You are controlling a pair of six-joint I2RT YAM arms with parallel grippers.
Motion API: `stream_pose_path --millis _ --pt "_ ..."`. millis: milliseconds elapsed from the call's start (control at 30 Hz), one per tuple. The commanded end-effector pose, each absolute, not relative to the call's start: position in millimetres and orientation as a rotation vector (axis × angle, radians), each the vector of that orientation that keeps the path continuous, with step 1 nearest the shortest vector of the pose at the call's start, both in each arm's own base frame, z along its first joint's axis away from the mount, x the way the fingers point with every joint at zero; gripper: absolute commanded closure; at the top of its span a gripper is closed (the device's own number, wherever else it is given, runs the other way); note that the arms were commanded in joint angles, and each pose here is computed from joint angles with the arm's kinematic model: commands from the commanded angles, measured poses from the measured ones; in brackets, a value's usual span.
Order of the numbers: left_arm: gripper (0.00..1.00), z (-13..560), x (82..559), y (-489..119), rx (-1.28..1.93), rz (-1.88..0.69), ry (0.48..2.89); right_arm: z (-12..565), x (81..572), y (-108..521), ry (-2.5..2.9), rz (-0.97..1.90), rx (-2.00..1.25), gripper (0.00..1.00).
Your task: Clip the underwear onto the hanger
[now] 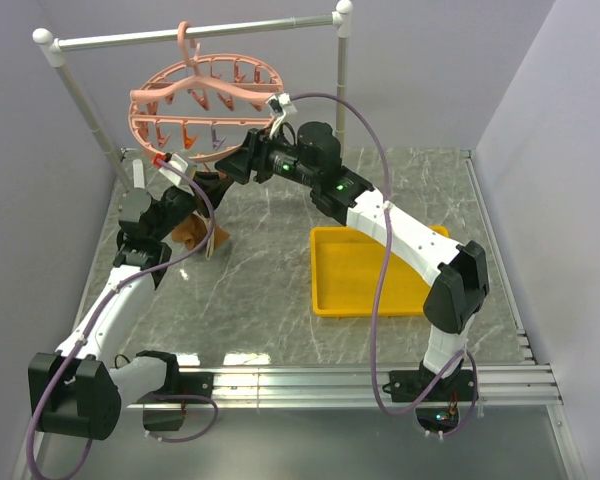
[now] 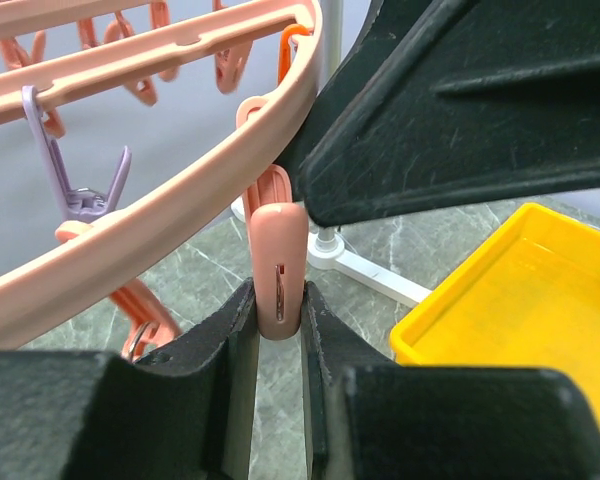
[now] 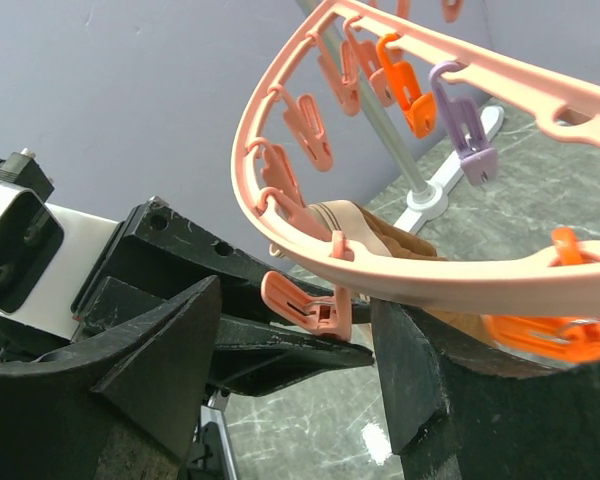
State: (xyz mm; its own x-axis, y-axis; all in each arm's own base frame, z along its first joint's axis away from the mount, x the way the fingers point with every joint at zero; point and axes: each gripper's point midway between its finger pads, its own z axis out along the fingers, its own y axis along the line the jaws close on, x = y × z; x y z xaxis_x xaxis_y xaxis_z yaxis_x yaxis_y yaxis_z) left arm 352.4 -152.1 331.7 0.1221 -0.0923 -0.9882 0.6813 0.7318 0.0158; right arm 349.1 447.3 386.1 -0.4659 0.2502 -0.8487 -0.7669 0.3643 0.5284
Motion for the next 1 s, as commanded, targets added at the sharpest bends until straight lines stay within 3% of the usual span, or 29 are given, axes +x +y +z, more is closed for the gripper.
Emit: stream_pose_path --millis 0,300,400,567,733,833,967 --pt "0.93 341.0 343.4 -160.4 0.614 -0.624 1.278 400.1 342.9 454.9 1.563 1.302 -0.495 0.32" --pt "0.93 341.7 342.7 -160.5 0.610 -0.630 1.287 397.9 345.6 463.1 1.543 1.248 -0.487 0.37" --pt "0.93 340.6 342.5 -160.7 0.610 -0.633 1.290 396.5 351.3 461.6 1.544 1.219 -0.469 0.43" --pt "0.89 339.9 340.9 -160.8 0.610 -0.637 1.295 394.9 355.2 459.7 1.547 1.192 -0.460 0.69" --pt "0.69 340.9 337.6 -159.2 0.612 -0.628 1.309 394.1 350.5 460.5 1.547 1.206 -0.478 0.93" --pt "0.59 343.1 330.4 -157.4 0.634 -0.610 1.317 394.2 350.5 459.4 1.546 1.202 -0.482 1.00" --pt "0.51 346.7 310.8 -158.2 0.753 -0.581 1.298 395.2 350.6 459.2 1.542 1.197 -0.486 1.00"
